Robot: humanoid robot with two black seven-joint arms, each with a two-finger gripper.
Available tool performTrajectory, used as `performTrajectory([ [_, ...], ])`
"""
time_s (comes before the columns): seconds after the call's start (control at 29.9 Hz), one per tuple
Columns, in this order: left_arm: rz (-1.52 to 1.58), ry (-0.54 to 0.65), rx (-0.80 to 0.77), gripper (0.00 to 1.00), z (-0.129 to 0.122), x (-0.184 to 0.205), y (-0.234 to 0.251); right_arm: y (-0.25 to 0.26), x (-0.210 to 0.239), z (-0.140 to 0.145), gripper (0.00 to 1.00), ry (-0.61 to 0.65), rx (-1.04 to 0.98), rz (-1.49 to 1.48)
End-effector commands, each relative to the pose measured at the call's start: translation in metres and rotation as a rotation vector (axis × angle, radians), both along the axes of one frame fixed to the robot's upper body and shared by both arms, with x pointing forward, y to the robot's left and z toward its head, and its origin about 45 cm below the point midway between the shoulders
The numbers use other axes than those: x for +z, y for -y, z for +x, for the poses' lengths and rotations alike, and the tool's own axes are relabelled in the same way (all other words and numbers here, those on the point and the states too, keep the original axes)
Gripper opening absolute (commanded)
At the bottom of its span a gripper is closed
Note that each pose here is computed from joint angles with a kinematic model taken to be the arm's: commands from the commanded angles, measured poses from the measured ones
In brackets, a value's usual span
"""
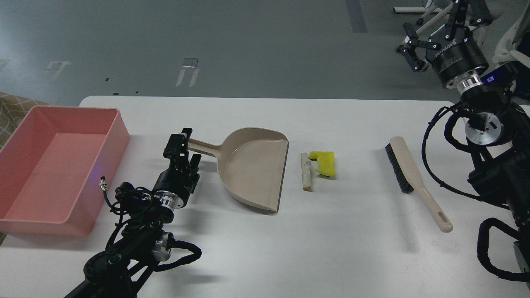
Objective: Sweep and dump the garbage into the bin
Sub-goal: 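Position the left gripper around the dustpan handle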
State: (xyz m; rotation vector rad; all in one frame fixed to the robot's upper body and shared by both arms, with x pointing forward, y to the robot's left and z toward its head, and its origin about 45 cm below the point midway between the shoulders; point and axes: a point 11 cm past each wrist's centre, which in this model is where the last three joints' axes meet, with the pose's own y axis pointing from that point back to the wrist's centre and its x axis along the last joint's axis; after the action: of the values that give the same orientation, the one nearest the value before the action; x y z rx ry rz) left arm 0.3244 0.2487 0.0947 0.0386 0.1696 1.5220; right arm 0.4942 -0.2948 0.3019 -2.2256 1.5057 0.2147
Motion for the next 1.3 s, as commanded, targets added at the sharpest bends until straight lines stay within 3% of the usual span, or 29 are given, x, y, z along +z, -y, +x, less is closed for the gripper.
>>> performTrajectory([
  [0.0, 0.008, -0.021, 0.013, 0.93, -0.002, -0.008, -0.003, 0.0, -0.001, 0.0, 1.0, -0.002, 0.0, 0.001],
  [0.33, 0.002, -0.018, 0.024, 0.93, 0.004, -0.009, -0.003, 0.001, -0.003, -0.001, 1.0, -0.007, -0.003, 0.0],
  [0.63, 0.013, -0.02, 0.026, 0.75, 0.008, -0.01, -0.006, 0.002, -0.004, -0.001, 1.0, -0.009, -0.003, 0.0],
  [1.27, 0.016, -0.029, 0.034, 0.67, 0.017, -0.013, -0.002, 0.001, -0.003, -0.001, 1.0, -0.006, -0.002, 0.0],
])
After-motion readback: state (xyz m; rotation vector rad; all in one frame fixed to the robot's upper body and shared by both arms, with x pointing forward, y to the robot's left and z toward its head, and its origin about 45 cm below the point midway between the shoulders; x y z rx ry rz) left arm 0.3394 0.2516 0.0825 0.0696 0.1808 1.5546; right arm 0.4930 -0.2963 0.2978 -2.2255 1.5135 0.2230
